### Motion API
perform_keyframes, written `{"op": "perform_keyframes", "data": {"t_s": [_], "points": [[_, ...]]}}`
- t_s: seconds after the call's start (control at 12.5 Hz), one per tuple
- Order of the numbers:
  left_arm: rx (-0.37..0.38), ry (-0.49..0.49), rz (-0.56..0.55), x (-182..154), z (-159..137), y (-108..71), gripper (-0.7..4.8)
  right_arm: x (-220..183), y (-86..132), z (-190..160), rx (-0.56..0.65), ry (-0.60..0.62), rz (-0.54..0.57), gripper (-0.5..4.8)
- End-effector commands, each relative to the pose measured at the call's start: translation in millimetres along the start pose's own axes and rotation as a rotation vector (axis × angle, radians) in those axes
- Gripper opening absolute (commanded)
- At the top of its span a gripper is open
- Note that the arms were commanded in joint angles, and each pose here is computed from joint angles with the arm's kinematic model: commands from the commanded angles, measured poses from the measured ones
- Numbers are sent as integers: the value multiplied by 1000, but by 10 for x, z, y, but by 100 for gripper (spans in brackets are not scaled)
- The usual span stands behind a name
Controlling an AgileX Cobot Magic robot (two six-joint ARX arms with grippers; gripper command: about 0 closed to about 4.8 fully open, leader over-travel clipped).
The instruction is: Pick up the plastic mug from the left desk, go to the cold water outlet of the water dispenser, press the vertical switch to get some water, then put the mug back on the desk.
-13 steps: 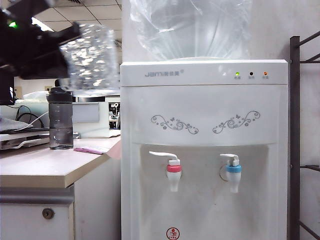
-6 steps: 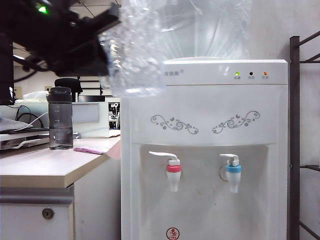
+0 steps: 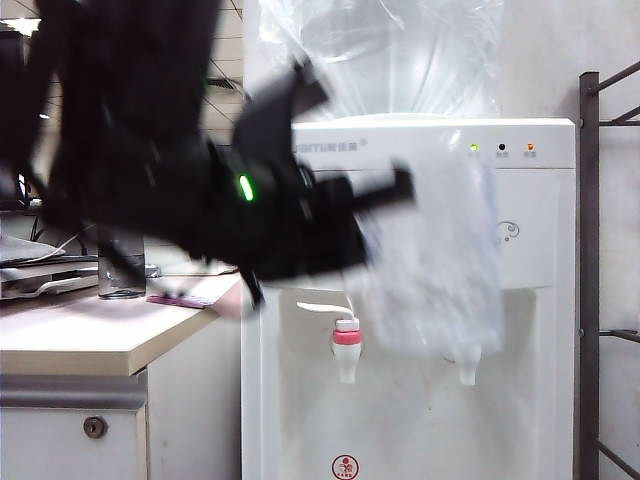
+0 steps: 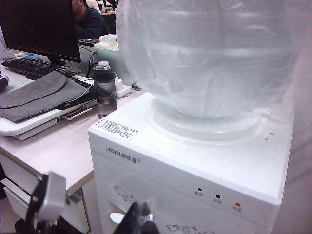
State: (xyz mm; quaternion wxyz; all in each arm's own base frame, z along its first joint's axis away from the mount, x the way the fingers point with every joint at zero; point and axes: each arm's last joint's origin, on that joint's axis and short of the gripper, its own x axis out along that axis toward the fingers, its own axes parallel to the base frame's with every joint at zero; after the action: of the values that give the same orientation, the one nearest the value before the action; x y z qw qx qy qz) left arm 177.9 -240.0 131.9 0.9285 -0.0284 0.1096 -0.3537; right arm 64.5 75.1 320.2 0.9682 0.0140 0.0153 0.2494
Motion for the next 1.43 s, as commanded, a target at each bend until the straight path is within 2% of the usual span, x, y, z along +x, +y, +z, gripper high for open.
{"op": "perform_keyframes", "data": {"t_s": [0.08,0.48,1.2,1.43], "points": [[-14,-75,47,88,-174,-28,-6,-25,-12,27,12,-20,2,-1],[3,-19,84,223,-432,-2,-6,-26,-11,23,10,-16,3,-1],[6,-36,92,692,-538,-87,-6,-26,-10,22,10,-15,4,-1],[10,-33,180,711,-556,-66,-6,-26,-10,22,10,-15,4,-1]]}}
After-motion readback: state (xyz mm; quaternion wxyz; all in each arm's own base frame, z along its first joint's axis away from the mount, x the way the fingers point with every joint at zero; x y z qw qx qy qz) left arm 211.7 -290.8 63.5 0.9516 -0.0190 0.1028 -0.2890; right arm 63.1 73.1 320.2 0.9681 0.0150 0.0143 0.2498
